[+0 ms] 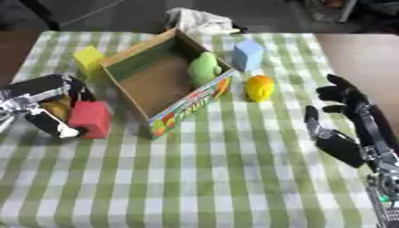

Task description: Pick up objects on the table and place them in the box.

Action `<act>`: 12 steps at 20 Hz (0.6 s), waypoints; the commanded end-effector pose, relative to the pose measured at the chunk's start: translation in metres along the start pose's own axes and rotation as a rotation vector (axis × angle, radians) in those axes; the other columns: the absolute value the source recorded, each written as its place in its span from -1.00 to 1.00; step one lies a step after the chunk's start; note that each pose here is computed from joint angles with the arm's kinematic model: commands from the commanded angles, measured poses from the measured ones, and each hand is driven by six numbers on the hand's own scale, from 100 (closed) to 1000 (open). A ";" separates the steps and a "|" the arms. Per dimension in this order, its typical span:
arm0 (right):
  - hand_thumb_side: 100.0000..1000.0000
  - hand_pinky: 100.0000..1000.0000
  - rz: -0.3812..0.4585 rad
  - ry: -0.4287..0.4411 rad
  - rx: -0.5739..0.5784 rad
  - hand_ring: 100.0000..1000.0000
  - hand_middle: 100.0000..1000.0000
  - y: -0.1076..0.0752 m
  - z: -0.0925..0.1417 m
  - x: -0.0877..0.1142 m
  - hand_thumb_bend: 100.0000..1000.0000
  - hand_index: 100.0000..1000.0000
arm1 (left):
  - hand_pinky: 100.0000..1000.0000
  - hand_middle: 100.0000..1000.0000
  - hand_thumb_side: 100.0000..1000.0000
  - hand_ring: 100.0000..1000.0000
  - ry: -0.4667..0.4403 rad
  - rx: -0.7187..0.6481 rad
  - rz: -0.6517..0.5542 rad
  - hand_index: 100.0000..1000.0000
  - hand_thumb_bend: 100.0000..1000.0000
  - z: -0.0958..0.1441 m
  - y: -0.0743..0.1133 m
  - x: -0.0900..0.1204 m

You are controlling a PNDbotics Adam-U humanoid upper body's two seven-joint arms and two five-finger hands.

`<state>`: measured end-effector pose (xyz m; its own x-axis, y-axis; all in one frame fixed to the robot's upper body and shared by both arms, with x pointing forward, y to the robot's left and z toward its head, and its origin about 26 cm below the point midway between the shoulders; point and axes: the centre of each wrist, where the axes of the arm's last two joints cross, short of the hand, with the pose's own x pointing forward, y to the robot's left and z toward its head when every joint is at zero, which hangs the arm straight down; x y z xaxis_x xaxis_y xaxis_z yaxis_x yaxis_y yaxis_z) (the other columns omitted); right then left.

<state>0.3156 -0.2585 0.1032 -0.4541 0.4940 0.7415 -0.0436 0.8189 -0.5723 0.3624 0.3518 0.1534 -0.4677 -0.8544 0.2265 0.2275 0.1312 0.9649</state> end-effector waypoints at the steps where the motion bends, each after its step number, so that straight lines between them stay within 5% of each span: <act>1: -0.66 0.39 0.017 -0.018 -0.001 0.57 0.46 -0.007 -0.002 0.003 -0.84 0.91 | 0.25 -0.24 -0.81 -0.15 -0.021 0.139 0.002 0.05 -0.28 0.005 0.047 0.010; 6: -0.66 0.39 0.010 -0.013 0.011 0.57 0.46 -0.004 -0.001 0.002 -0.80 0.91 | 0.28 -0.19 -0.78 -0.10 -0.034 0.236 -0.003 0.10 -0.24 -0.016 0.093 0.021; 12: -0.64 0.39 -0.008 -0.024 0.028 0.57 0.47 0.000 -0.003 0.004 -0.84 0.91 | 0.32 -0.14 -0.74 -0.05 -0.077 0.207 -0.044 0.14 -0.19 -0.077 0.093 0.033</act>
<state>0.3158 -0.2550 0.1005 -0.4546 0.4814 0.7494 -0.0742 0.8180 -0.5704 0.4288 0.2997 0.2379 -0.5346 -0.8189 0.2087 0.0393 0.2226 0.9741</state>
